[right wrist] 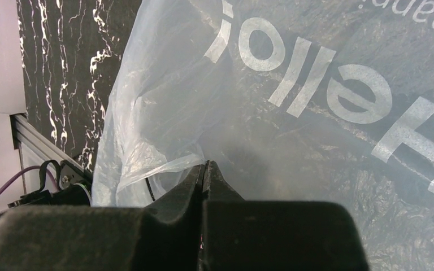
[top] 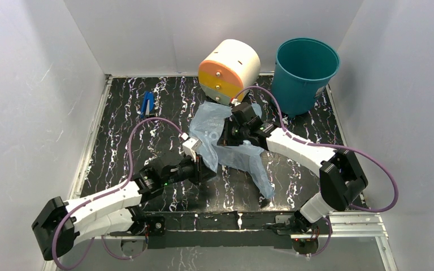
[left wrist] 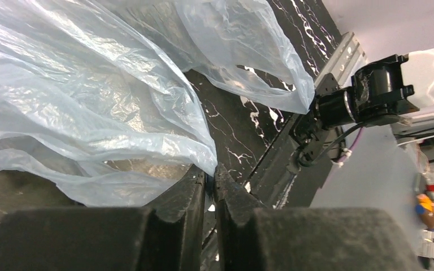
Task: Put the trash bags into the trash bin
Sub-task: Unfold the trash bag at the center of the board.
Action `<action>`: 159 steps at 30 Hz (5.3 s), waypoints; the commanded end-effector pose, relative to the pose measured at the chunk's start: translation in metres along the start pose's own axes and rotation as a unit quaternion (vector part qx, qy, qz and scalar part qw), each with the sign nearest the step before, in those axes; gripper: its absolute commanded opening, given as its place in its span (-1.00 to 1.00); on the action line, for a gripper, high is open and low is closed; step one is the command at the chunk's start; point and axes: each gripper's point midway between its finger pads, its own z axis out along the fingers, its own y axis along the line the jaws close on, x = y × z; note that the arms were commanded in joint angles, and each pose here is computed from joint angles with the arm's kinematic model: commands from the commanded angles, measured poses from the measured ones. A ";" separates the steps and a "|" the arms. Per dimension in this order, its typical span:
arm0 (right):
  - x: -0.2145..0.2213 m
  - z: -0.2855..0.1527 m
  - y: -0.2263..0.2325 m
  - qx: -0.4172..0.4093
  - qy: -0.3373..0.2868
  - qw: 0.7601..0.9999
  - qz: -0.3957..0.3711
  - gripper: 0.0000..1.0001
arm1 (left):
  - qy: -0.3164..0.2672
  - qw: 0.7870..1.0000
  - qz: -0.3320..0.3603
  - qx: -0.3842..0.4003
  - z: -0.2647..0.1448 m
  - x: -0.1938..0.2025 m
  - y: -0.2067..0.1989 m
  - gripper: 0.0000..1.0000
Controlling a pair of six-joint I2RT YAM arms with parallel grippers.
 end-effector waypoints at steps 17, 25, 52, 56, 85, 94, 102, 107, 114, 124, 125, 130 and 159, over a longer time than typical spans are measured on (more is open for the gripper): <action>0.021 -0.088 0.059 -0.236 -0.039 0.964 0.118 0.42 | -0.040 0.998 0.050 -0.022 -0.014 -0.037 -0.009 -0.81; 0.022 -0.070 0.073 -0.288 -0.002 0.946 0.148 0.18 | -0.041 0.998 0.046 -0.005 -0.013 -0.037 -0.014 -0.81; 0.008 -0.061 0.100 -0.348 0.046 0.906 0.237 -0.96 | -0.116 0.993 0.015 0.019 -0.008 -0.054 -0.019 0.11; 0.008 -0.061 0.101 -0.349 0.049 0.905 0.239 -0.96 | -0.115 0.993 0.008 0.027 -0.003 -0.047 -0.016 0.11; -0.013 -0.069 0.057 -0.198 -0.040 0.973 0.109 0.13 | -0.081 0.992 0.031 -0.092 -0.009 -0.044 0.022 -1.00; 0.023 -0.114 -0.074 0.034 -0.188 0.982 0.005 0.58 | -0.067 0.979 0.052 -0.188 -0.023 -0.043 0.054 -1.00; 0.111 -0.109 -0.066 -0.066 -0.056 0.993 0.083 0.63 | -0.051 0.976 0.048 -0.205 -0.019 -0.035 0.063 -1.00; 0.137 -0.114 -0.052 -0.123 0.001 0.991 0.059 0.65 | -0.041 0.975 0.048 -0.211 -0.018 -0.031 0.065 -1.00; 0.163 -0.114 -0.027 -0.236 0.062 0.969 0.034 0.62 | -0.038 0.977 0.039 -0.207 -0.014 -0.026 0.067 -1.00; 0.167 -0.109 -0.009 -0.317 0.073 0.945 0.012 0.30 | -0.035 0.980 0.024 -0.195 -0.010 -0.018 0.066 -1.00; 0.166 -0.111 -0.007 -0.325 0.070 0.943 0.010 0.26 | -0.035 0.981 0.022 -0.189 -0.009 -0.017 0.064 -1.00; 0.169 -0.115 -0.006 -0.336 0.069 0.939 0.009 0.16 | -0.042 0.984 0.001 -0.171 -0.004 -0.014 0.060 -1.00; 0.192 -0.068 0.000 -0.292 -0.131 0.882 -0.346 0.26 | -0.043 0.986 -0.012 -0.159 -0.001 -0.014 0.055 -1.00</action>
